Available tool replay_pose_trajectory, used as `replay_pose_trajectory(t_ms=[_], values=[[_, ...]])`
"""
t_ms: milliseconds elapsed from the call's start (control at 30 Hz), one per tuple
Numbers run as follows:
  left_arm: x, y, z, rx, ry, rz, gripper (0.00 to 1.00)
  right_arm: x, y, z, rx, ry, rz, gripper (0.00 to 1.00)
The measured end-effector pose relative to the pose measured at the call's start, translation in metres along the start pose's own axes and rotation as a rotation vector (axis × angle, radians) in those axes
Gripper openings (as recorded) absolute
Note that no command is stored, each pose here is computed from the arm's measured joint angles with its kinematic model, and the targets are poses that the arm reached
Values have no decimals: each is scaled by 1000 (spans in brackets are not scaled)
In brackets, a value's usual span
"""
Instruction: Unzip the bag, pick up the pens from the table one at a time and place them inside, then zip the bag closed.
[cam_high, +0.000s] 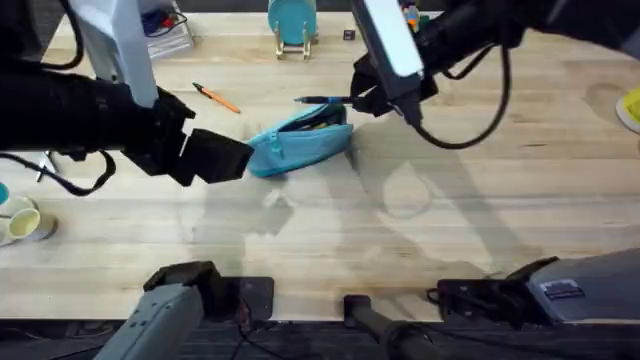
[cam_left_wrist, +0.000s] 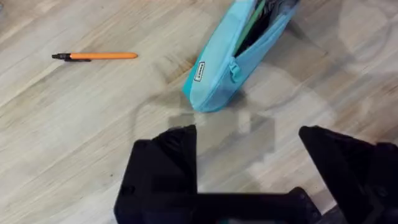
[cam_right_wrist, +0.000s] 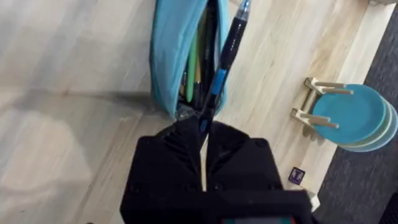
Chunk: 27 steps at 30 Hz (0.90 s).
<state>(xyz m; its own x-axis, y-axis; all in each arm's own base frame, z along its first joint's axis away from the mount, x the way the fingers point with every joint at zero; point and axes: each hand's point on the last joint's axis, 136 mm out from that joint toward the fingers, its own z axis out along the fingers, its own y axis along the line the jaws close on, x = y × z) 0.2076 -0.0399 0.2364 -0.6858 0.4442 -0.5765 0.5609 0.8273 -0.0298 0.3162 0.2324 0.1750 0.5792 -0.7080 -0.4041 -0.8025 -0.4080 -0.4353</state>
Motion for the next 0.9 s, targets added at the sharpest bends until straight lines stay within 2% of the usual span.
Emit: replay_pose_trajectory(t_ms=[67, 533, 900], values=[[0, 0, 0, 0, 0, 0, 995, 7, -3, 17, -11, -3, 1, 32], [0, 0, 0, 0, 0, 0, 995, 13, 2, 72, -81, -24, -24, 33], [0, 0, 0, 0, 0, 0, 995, 8, 6, 88, -108, -35, -89, 32]])
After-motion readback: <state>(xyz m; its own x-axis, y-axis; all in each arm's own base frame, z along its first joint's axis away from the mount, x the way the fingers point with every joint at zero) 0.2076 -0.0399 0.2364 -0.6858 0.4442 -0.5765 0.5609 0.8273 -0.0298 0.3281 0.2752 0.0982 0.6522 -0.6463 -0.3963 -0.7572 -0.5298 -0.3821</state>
